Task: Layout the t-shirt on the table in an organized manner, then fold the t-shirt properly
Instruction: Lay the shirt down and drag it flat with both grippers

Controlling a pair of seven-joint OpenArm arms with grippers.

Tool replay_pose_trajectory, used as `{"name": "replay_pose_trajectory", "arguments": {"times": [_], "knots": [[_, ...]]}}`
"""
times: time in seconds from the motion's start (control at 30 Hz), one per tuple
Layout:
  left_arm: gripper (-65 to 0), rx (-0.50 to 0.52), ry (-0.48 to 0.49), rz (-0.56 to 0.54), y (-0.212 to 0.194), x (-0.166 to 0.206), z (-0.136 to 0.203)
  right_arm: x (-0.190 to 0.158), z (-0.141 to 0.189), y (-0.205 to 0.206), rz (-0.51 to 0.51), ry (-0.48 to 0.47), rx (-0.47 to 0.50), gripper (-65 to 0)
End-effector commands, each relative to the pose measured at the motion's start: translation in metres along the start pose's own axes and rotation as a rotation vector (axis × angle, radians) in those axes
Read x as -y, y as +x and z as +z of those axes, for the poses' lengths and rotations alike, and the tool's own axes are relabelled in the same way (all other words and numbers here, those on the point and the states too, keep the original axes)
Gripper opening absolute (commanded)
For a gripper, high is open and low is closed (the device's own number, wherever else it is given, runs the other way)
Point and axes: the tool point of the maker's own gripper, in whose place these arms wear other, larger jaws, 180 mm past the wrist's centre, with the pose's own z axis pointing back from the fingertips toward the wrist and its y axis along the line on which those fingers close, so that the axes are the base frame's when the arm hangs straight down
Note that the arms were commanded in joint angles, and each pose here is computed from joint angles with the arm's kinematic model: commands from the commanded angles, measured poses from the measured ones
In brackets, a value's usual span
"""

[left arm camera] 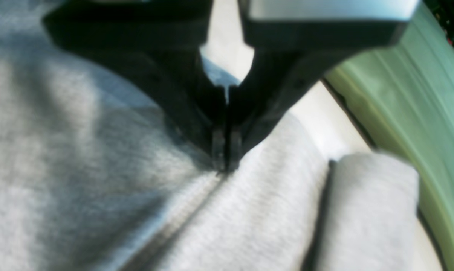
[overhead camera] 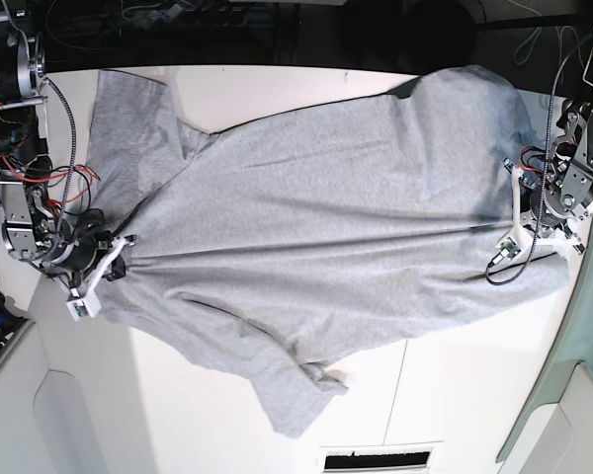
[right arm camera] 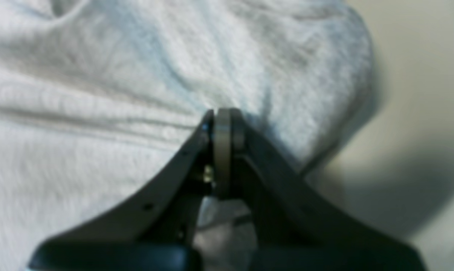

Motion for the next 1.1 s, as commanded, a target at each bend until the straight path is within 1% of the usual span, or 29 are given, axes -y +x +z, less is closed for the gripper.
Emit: {"name": "replay_pose_trajectory", "arguments": {"times": [0.0, 0.13, 0.23, 0.33, 0.43, 0.5, 0.57, 0.63, 0.73, 0.8, 0.87, 0.97, 1.07], "knots": [[-65.0, 0.036, -0.029, -0.007, 0.016, -0.001, 0.001, 0.016, 0.006, -0.013, 0.012, -0.039, -0.056, -65.0], [-65.0, 0.144, -0.056, 0.005, 0.073, 0.004, 0.002, 0.026, 0.016, -0.063, -0.026, -0.052, -0.127, -65.0], [-65.0, 0.19, -0.07, -0.018, 0.103, 0.012, 0.002, 0.03, 0.026, -0.098, -0.077, -0.066, -0.158, -65.0], [-65.0, 0.181, -0.078, -0.083, 0.11, 0.022, 0.0, 0.03, 0.038, -0.119, -0.184, -0.069, -0.145, -65.0], [-65.0, 0.12, -0.044, -0.087, 0.104, 0.018, -0.002, 0.033, 0.052, -0.122, -0.286, -0.072, -0.083, -65.0], [-65.0, 0.1, -0.014, -0.072, 0.102, 0.01, -0.001, 0.037, 0.061, -0.112, -0.327, -0.076, -0.017, -65.0], [-65.0, 0.113, 0.024, -0.062, 0.104, -0.001, 0.005, 0.044, 0.072, -0.095, -0.348, -0.086, 0.058, -65.0], [-65.0, 0.144, 0.055, -0.05, 0.106, -0.014, 0.016, 0.05, 0.083, -0.071, -0.355, -0.094, 0.141, -65.0], [-65.0, 0.205, 0.131, -0.03, 0.112, -0.043, 0.039, 0.053, 0.097, -0.028, -0.343, -0.097, 0.268, -65.0], [-65.0, 0.275, 0.192, -0.028, 0.122, -0.063, 0.056, 0.051, 0.102, 0.003, -0.324, -0.089, 0.333, -65.0], [-65.0, 0.329, 0.218, -0.029, 0.132, -0.074, 0.064, 0.046, 0.1, 0.03, -0.326, -0.07, 0.38, -65.0], [-65.0, 0.332, 0.212, -0.012, 0.134, -0.075, 0.059, 0.034, 0.093, 0.061, -0.329, -0.046, 0.433, -65.0], [-65.0, 0.308, 0.178, 0.033, 0.131, -0.066, 0.039, 0.019, 0.074, 0.079, -0.292, -0.04, 0.412, -65.0]]}}
